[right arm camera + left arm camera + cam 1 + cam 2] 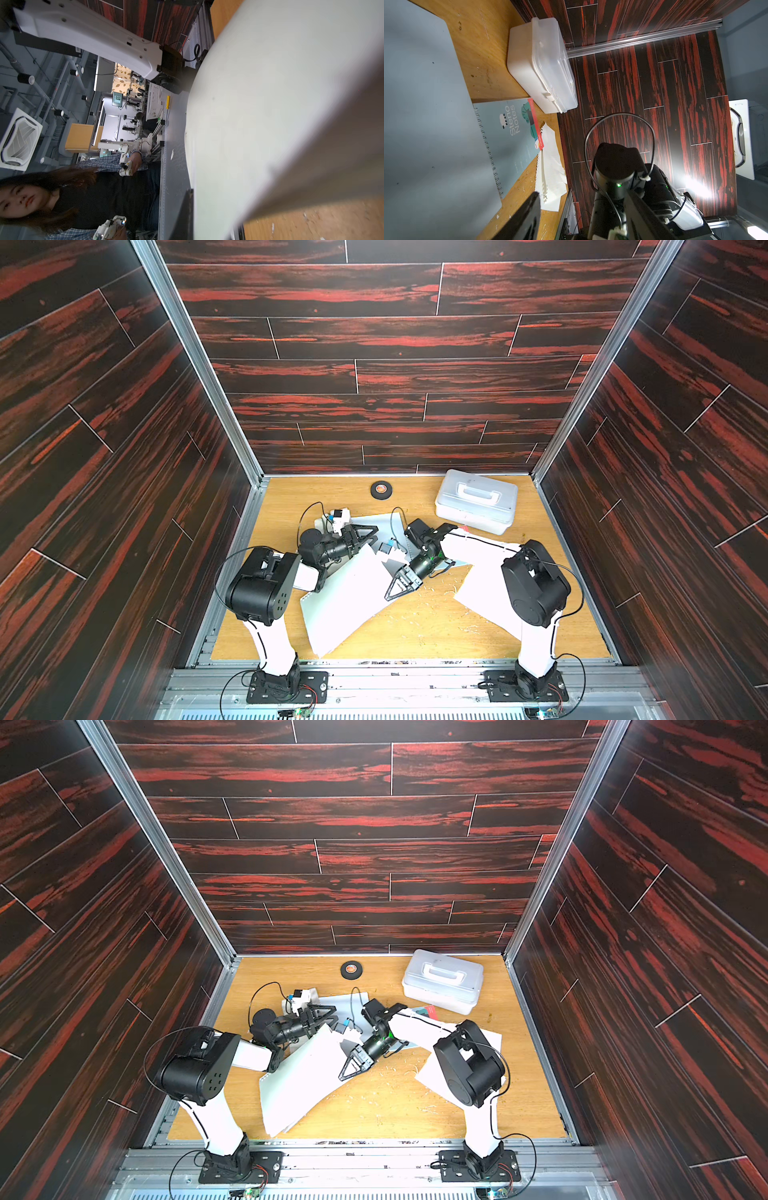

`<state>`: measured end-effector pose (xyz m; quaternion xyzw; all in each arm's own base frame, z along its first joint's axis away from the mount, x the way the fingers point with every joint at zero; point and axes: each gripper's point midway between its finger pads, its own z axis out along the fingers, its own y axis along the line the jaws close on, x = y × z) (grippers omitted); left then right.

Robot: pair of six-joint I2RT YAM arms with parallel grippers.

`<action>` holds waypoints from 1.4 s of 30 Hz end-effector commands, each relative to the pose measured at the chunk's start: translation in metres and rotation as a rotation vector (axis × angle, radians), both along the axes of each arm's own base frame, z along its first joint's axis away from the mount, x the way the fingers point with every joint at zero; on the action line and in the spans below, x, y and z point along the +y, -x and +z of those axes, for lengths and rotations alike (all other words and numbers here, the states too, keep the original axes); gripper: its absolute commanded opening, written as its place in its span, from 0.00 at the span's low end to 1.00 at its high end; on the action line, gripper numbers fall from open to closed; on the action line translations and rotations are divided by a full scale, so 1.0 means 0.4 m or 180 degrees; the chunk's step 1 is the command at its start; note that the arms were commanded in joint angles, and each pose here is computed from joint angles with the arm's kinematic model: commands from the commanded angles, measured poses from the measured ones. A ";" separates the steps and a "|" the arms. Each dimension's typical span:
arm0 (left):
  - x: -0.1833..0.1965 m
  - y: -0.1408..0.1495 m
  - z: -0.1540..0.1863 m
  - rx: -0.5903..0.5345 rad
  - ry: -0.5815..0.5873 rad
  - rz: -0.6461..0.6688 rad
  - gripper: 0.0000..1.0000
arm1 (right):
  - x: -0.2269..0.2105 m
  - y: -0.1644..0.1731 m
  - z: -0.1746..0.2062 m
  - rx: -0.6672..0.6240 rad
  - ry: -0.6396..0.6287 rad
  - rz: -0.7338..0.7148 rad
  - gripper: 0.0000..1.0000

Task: Tear off pages from different notebooks
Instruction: Adjust the notebook at the center of the board.

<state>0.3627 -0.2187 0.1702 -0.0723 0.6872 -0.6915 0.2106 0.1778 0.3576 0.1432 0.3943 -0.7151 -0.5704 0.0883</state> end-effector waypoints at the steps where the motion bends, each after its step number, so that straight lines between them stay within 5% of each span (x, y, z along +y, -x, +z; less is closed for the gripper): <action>1: -0.058 0.096 0.024 0.0035 0.0041 -0.0501 0.67 | -0.007 -0.138 0.078 -0.0750 -0.0409 -0.0274 0.00; 13: -0.083 0.121 0.037 0.0054 0.0069 -0.0597 0.63 | -0.020 -0.297 -0.065 -0.1171 0.0440 -0.0604 0.00; 22: -0.110 0.145 0.013 0.0129 0.0049 -0.0609 0.62 | 0.002 -0.417 -0.089 -0.1342 0.0681 -0.0724 0.00; 28: -0.106 0.147 0.001 0.0142 0.0028 -0.0556 0.65 | -0.016 -0.424 -0.051 -0.1579 0.0735 -0.0739 0.00; 35: -0.087 0.121 -0.035 0.0086 -0.0239 -0.0298 0.89 | -0.046 -0.386 -0.020 -0.1677 0.0733 -0.0812 0.00; 42: -0.073 0.137 -0.084 0.0057 -0.0880 -0.0316 0.75 | -0.045 -0.384 0.009 -0.1761 0.0686 -0.0841 0.00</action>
